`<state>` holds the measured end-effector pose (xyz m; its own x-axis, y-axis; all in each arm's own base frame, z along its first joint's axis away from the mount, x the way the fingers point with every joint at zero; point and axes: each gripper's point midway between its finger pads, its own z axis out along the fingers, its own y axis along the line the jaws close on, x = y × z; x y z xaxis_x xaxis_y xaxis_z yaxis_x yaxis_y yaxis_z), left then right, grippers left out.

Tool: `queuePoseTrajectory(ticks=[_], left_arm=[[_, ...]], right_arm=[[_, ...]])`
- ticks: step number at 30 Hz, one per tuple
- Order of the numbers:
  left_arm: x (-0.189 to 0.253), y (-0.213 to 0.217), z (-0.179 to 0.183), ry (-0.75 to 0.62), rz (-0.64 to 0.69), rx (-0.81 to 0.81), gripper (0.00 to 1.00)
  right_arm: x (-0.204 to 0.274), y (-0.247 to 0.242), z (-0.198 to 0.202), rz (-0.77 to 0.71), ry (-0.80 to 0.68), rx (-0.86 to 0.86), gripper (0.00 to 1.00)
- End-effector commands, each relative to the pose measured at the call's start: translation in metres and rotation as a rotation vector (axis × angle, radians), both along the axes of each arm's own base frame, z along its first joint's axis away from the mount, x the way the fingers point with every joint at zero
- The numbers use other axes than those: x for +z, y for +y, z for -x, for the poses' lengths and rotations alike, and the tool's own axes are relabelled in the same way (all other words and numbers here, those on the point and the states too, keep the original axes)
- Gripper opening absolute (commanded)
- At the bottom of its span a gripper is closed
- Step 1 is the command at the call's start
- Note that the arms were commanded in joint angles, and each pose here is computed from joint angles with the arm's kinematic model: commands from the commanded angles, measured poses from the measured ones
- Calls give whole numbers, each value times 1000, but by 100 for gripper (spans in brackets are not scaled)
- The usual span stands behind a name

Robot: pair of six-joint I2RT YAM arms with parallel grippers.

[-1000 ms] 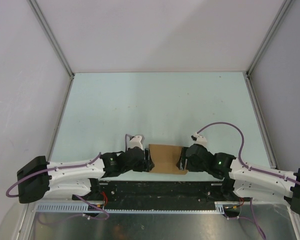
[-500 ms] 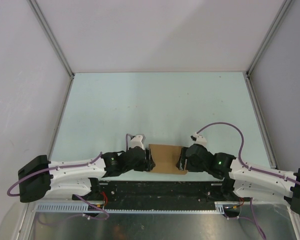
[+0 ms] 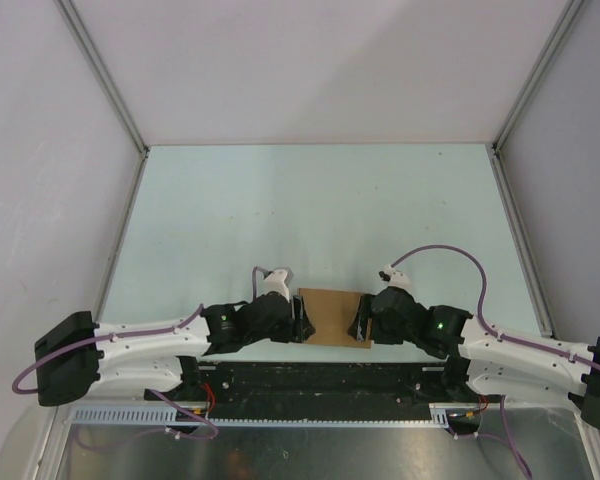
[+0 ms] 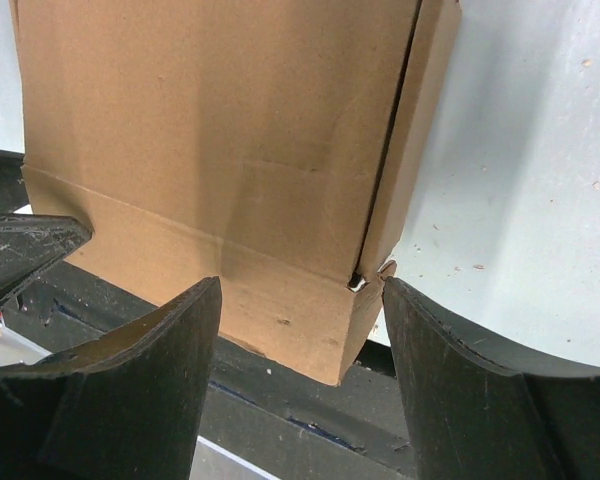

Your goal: Fold the paper box

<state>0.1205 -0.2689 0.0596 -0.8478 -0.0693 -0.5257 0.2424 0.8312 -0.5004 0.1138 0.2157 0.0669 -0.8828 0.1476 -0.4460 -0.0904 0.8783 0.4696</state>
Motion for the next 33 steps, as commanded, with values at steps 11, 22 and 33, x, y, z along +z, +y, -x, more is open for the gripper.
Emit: queuePoseTrajectory(ticks=[11, 22, 33], left_arm=[[21, -17, 3, 10, 115, -10, 63], [12, -11, 4, 6, 100, -1, 57], [-3, -1, 5, 5, 83, 16, 51]], right_arm=[[12, 9, -2, -64, -7, -4, 68], [7, -1, -3, -38, -11, -18, 63], [2, -9, -2, -33, -13, -28, 62]])
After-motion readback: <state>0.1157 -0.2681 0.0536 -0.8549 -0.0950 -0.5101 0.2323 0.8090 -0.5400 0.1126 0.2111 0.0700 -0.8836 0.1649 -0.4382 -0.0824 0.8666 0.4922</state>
